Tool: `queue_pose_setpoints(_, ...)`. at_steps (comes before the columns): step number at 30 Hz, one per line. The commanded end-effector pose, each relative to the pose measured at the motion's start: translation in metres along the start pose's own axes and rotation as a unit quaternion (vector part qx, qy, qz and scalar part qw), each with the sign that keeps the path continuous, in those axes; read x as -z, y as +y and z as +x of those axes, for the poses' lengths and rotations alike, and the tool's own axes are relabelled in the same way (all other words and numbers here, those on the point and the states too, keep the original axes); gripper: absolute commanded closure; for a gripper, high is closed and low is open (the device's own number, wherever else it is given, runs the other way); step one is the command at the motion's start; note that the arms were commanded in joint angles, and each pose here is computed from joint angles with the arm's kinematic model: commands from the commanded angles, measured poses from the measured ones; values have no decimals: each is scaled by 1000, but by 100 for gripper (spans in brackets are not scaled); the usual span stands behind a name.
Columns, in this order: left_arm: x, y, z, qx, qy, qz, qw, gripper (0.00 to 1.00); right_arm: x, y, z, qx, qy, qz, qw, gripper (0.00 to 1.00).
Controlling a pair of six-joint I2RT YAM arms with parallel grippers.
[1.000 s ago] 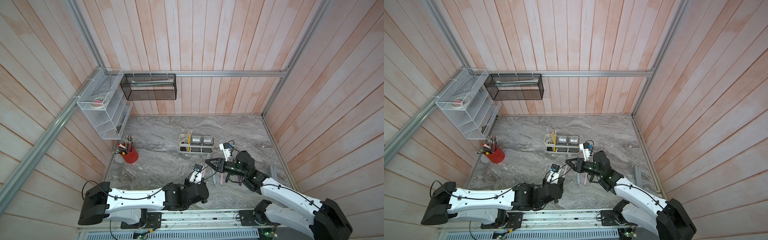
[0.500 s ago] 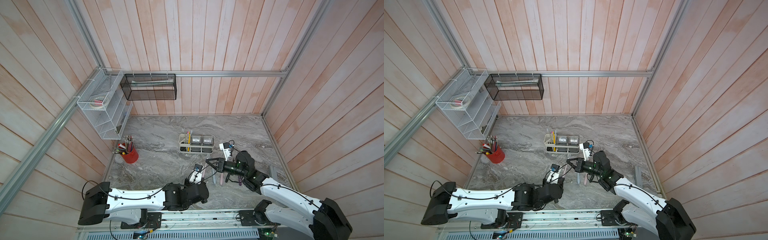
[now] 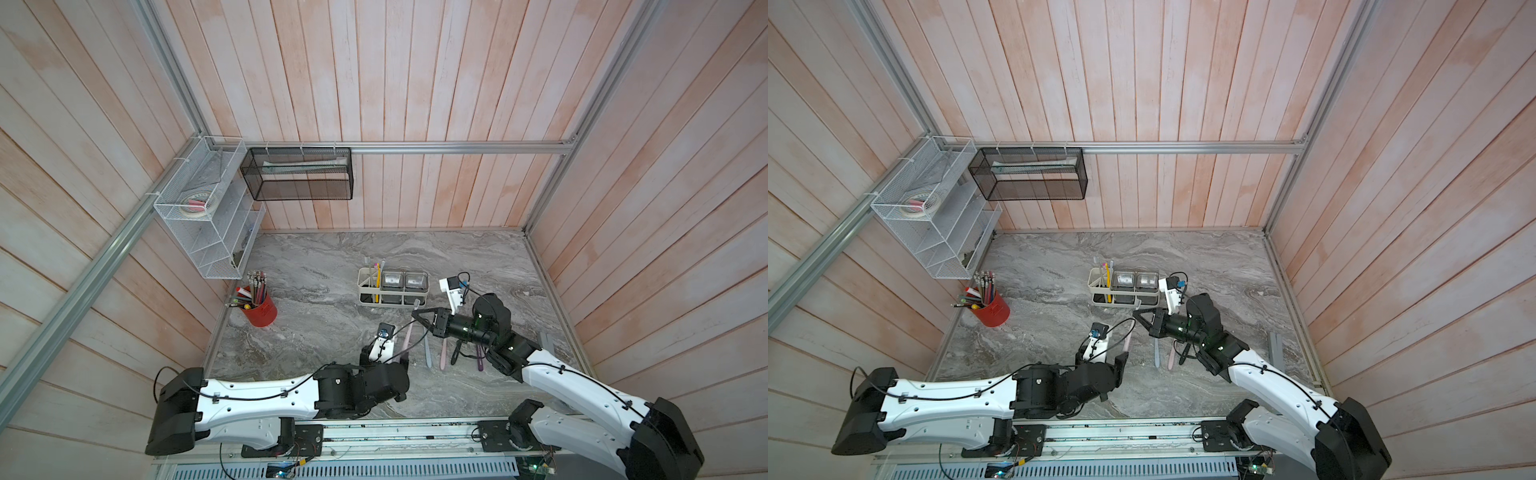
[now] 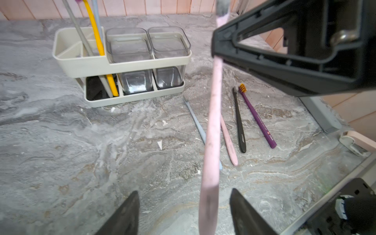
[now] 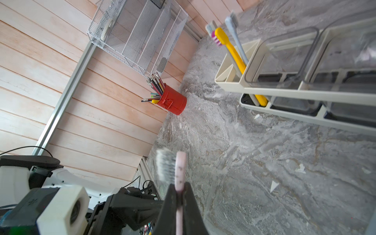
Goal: Place the toothbrush into the toothbrush holder
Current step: Pick up the toothbrush from the center of the board, then place the toothbrush in the toothbrush holder.
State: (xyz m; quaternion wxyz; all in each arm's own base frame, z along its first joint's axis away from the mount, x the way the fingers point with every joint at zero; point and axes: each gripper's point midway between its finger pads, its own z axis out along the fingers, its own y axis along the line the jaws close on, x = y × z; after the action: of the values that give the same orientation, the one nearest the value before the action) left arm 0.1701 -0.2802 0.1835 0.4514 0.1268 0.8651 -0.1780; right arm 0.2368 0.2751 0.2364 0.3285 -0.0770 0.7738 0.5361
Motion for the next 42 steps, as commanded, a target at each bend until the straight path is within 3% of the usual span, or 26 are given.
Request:
queue_pose_setpoints(1, 15, 26, -20, 29, -15, -18, 999, 18, -1, 5, -33, 39, -27, 15, 999, 100)
queue_pose_setpoints(5, 30, 60, -29, 75, -25, -29, 996, 1, -12, 17, -71, 89, -54, 31, 994, 100)
queue_pose_setpoints(12, 35, 119, -25, 147, 13, -78, 986, 0, -48, 38, -135, 162, -93, 48, 981, 100)
queue_pose_setpoints(18, 26, 147, -13, 188, 54, -96, 976, 0, -93, 56, -164, 263, -113, 81, 955, 100)
queue_pose_setpoints(26, 17, 163, -9, 220, 79, -98, 967, 0, -143, 55, -156, 349, -117, 105, 924, 100)
queue_pose_setpoints(33, 11, 167, -6, 222, 85, -96, 967, 0, -161, 42, -151, 390, -128, 119, 904, 100)
queue_pose_setpoints(42, 10, 168, -5, 220, 81, -96, 967, 0, -168, 34, -141, 403, -125, 106, 900, 100)
